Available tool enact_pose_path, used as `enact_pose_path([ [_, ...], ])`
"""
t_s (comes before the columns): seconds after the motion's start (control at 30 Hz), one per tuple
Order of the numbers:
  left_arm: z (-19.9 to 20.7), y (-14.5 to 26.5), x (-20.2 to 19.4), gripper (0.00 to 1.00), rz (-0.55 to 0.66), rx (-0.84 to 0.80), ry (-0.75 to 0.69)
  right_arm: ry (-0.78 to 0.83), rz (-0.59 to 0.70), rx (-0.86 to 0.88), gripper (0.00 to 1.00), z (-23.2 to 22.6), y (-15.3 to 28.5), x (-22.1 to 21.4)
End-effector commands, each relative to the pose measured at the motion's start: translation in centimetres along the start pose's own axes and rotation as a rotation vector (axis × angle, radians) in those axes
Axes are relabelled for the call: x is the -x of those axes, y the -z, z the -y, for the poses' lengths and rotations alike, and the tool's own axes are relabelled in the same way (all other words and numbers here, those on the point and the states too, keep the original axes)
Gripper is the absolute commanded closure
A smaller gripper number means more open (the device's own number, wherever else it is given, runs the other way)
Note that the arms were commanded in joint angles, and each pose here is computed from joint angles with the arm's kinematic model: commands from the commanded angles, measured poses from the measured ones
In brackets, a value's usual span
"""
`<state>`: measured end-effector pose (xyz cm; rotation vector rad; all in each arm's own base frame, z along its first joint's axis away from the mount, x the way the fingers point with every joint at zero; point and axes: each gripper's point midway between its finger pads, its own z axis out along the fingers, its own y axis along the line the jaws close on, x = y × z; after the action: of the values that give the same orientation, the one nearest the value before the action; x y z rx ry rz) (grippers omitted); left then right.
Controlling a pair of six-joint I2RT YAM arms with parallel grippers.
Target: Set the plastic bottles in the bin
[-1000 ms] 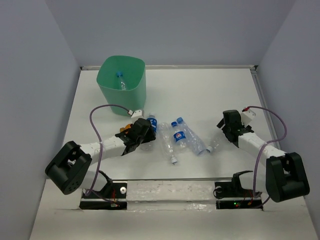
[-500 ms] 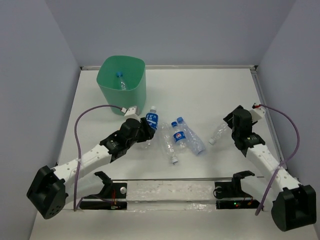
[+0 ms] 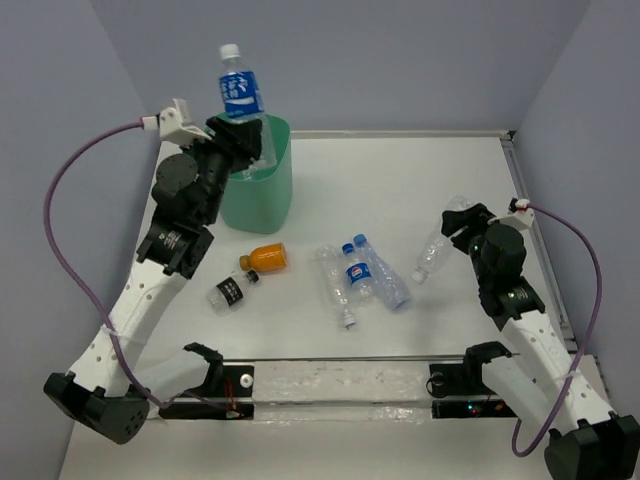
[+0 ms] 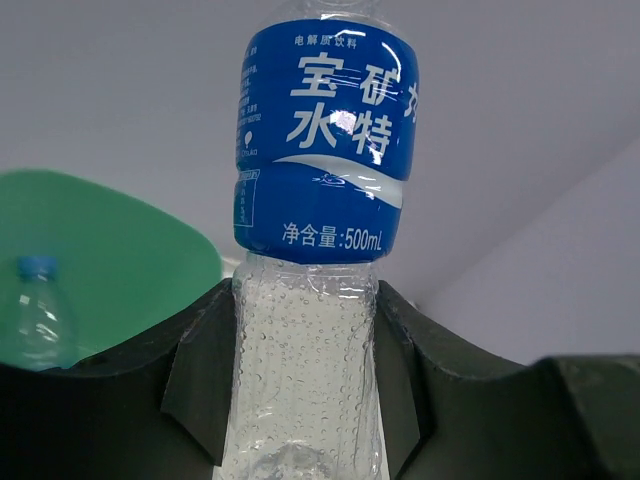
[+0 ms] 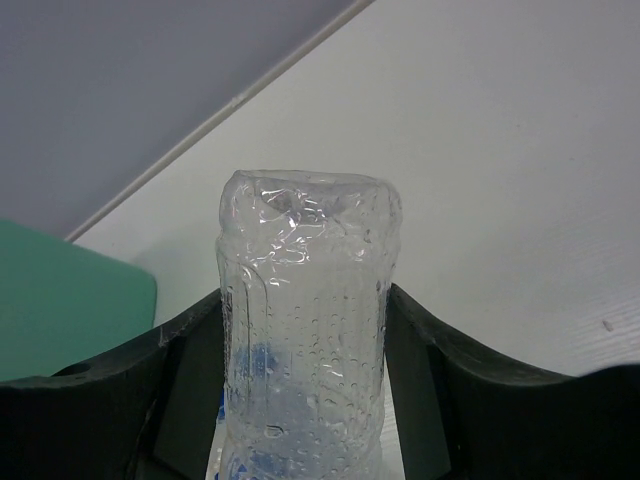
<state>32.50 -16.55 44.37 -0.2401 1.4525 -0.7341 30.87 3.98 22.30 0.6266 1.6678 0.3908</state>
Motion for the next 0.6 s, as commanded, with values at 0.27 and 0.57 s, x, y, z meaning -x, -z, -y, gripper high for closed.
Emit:
enact_pose_path([
  [0.27,-10.4,-8.5,7.5,0.59,0.3,0.347,-0.277,0.055,-0.002,0.35,0.51,-8.6,3.1,1.4],
  [0.57,-16.5,-8.4,2.8,0.55,0.27,0.466,-0.365,0.072,-0.033,0.491,0.51,-13.3,4.4,0.6],
])
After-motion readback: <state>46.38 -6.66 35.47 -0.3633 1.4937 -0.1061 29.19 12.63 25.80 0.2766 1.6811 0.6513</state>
